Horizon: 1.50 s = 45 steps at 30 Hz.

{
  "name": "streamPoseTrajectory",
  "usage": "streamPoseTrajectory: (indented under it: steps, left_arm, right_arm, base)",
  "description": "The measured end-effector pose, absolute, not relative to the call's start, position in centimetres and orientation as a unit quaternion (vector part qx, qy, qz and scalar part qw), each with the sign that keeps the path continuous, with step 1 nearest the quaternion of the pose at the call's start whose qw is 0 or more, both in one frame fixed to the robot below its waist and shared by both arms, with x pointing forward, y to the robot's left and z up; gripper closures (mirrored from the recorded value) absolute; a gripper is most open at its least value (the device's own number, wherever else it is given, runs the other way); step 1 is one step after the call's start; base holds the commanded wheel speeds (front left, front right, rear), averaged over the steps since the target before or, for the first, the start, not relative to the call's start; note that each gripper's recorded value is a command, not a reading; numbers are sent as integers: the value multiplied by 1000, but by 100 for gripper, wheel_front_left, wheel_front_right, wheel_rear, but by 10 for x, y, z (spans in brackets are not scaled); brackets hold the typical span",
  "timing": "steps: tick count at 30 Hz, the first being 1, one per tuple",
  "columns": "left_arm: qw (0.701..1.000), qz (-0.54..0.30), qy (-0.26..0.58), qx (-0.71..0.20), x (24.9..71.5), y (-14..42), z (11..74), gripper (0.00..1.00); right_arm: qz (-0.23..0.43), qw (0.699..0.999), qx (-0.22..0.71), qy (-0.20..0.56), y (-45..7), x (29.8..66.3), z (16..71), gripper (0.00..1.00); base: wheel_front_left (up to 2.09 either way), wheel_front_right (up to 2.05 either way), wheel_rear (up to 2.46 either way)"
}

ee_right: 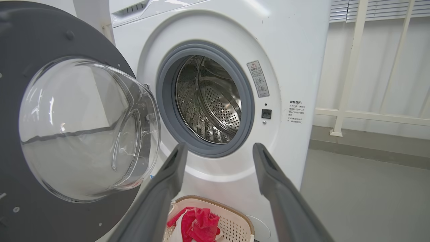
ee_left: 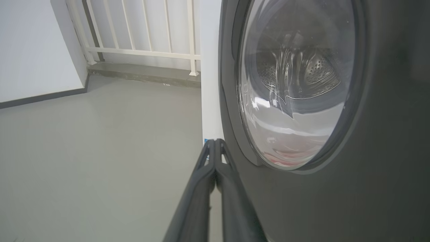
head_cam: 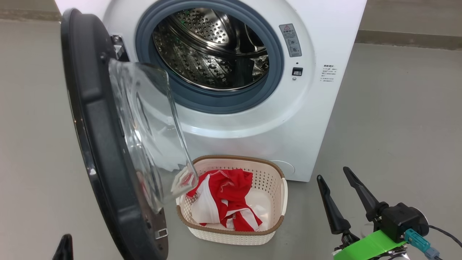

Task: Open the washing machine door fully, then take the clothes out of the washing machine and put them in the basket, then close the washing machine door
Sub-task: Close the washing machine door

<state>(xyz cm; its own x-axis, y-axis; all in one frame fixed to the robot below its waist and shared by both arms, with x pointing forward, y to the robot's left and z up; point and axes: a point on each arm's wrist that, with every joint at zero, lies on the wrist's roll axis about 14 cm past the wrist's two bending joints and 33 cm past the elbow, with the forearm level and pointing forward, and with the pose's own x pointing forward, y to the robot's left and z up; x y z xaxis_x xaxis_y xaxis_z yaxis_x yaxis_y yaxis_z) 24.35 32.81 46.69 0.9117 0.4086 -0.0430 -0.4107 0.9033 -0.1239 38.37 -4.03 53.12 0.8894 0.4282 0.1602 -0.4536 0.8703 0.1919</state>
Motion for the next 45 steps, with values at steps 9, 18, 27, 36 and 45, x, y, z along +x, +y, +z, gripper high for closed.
streamPoseTrajectory:
  steps: [9,18,27,36,45]
  left_arm:
    - [936,225,-93,-254,283,351,521,100]
    - [800,122,-136,-571,307,341,576,100]
    - [721,20,-87,-687,317,306,609,100]
    - [714,-1,-59,-697,328,287,611,100]
    - [701,-40,-31,-711,351,256,614,100]
  right_arm:
    - [235,964,115,-50,-35,385,528,0]
    - [230,965,116,-48,-38,384,526,0]
    - [226,966,117,-43,-41,386,522,0]
    - [219,968,119,-36,-45,386,517,0]
    - [197,972,118,-45,-61,388,520,0]
  base:
    - [0,0,0]
    - [0,0,0]
    - [0,0,0]
    - [0,0,0]
    - [0,0,0]
